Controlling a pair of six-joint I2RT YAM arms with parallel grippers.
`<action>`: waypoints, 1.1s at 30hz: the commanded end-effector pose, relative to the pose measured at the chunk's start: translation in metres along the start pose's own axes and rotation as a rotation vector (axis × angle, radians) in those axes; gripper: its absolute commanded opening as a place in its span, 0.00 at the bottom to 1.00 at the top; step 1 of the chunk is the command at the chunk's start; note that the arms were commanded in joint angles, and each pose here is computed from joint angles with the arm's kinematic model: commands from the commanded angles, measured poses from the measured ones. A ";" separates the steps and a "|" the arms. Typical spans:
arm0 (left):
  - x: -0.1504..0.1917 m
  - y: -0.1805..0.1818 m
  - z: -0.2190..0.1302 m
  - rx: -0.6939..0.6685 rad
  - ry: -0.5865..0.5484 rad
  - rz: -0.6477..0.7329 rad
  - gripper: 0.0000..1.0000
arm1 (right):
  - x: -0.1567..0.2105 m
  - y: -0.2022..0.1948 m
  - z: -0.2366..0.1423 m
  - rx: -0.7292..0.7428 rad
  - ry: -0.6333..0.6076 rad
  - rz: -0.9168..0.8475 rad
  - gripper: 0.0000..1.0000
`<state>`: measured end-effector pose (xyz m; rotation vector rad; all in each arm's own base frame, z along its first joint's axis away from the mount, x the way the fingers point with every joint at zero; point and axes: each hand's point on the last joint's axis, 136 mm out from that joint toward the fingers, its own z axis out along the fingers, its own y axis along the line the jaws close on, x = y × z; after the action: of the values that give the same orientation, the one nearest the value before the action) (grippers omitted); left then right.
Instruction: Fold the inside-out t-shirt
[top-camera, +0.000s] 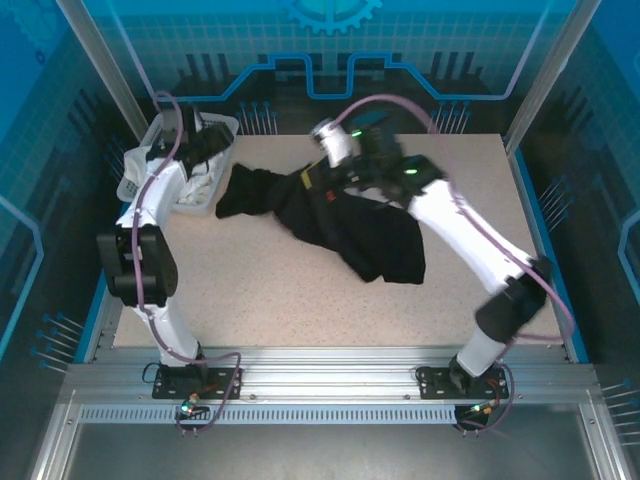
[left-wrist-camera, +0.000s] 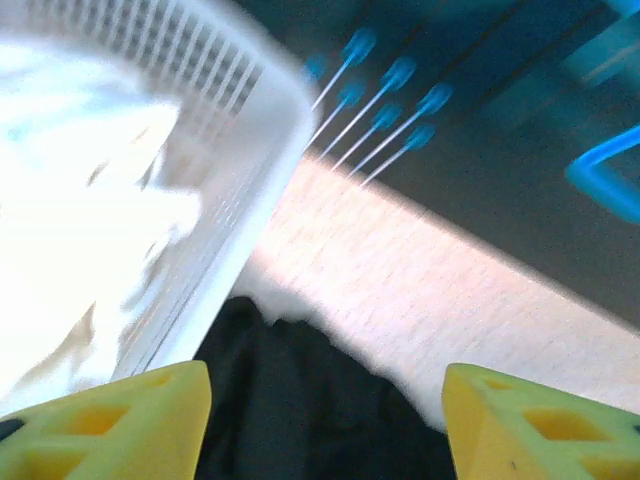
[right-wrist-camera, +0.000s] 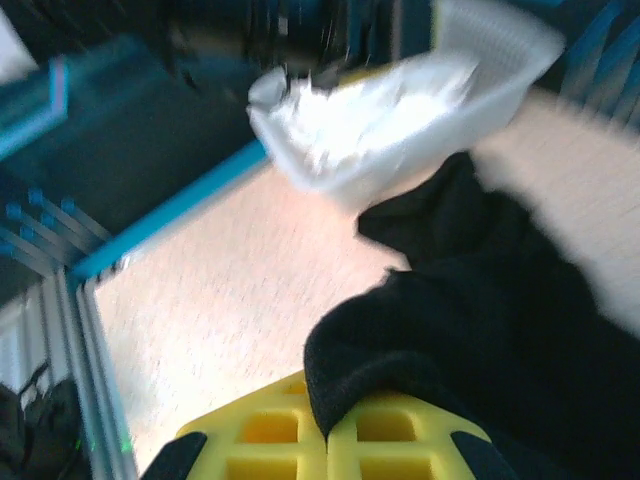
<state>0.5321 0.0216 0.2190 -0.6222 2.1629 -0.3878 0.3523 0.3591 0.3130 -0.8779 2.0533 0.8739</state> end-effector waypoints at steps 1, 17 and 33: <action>-0.004 -0.005 -0.062 0.014 -0.109 0.018 0.67 | 0.065 0.042 0.077 -0.176 0.201 0.081 0.00; 0.270 0.058 -0.138 0.030 0.311 -0.031 0.73 | 0.233 -0.115 -0.051 0.339 0.367 0.579 0.58; 0.334 0.064 -0.088 -0.006 0.525 0.052 0.65 | 0.349 -0.183 -0.112 0.706 0.566 0.841 0.60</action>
<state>0.2601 -0.1023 0.0322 -0.5284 2.6820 -0.5610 0.2966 0.0841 0.0440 0.1677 2.9333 0.3018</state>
